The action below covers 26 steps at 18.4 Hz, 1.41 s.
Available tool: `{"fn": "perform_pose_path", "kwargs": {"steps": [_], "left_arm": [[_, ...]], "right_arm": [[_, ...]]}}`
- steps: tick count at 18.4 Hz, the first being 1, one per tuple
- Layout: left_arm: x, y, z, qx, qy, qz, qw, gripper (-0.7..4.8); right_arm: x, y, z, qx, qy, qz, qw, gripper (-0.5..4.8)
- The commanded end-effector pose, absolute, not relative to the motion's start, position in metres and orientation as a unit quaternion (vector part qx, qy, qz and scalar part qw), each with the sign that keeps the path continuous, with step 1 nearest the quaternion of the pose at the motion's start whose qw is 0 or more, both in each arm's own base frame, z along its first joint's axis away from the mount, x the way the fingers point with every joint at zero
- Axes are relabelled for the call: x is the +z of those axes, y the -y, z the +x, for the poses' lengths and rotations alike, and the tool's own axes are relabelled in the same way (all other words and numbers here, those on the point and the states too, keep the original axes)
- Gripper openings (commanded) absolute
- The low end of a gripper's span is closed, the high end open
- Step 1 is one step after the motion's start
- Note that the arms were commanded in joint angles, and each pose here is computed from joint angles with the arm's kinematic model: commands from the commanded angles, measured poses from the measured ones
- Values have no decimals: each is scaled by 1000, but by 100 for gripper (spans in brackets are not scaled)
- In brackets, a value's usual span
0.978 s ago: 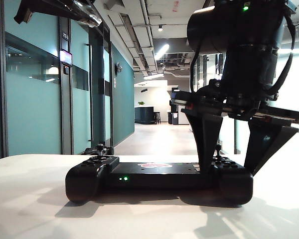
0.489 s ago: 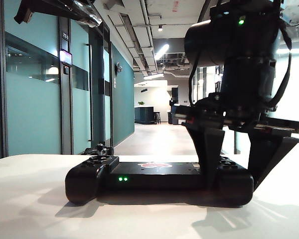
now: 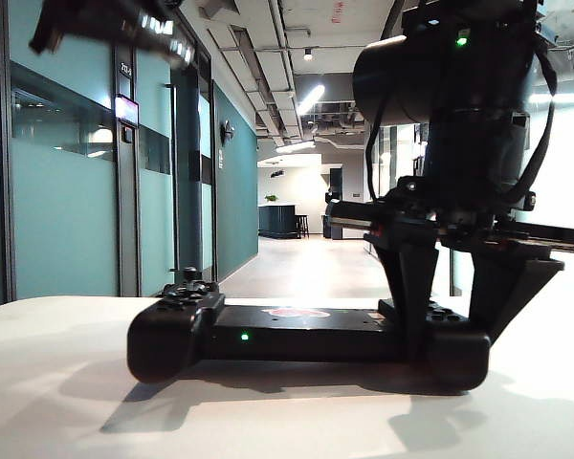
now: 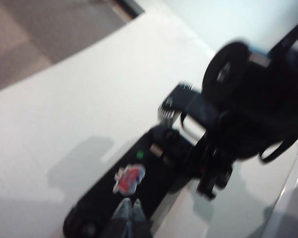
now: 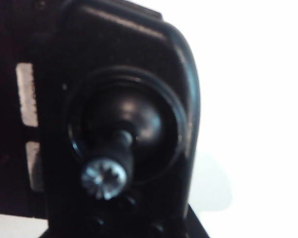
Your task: Push the left joystick on the remote control sitting on the white table forward to make the robot dog walk in a straight line until it approaches the door.
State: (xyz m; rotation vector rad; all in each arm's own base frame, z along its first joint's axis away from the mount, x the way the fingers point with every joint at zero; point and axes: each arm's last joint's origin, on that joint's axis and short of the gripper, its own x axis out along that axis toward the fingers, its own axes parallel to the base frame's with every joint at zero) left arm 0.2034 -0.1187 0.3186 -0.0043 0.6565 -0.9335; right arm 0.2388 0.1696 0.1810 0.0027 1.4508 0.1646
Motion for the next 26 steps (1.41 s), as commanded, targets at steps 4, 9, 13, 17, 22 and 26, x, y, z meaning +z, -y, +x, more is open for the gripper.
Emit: {"fn": "perform_pose_path", "kwargs": {"steps": [4,9,13,17,22,26], "left_arm": [[266,119,203,-452,-304,17,839,-5],[228,117,198,-455,-304,30,836,-6],[201,125,212,-474,-333,36,815,-5],[184,130,222,-476,-350,34,806,-5],[177,134,229,-482,-339,32,807,-5],[173,135,231,-481,-344,32,806,-5]], "right_arm": [[181,-165,235,27,-677,12,735,106],[181,-166,235,26,-675,15,737,106],[181,-166,235,27,-675,15,737,106],[181,-166,235,27,-674,16,738,106],[181,-166,235,27,-674,16,738,106],[181,-166,235,27,-675,16,738,106]]}}
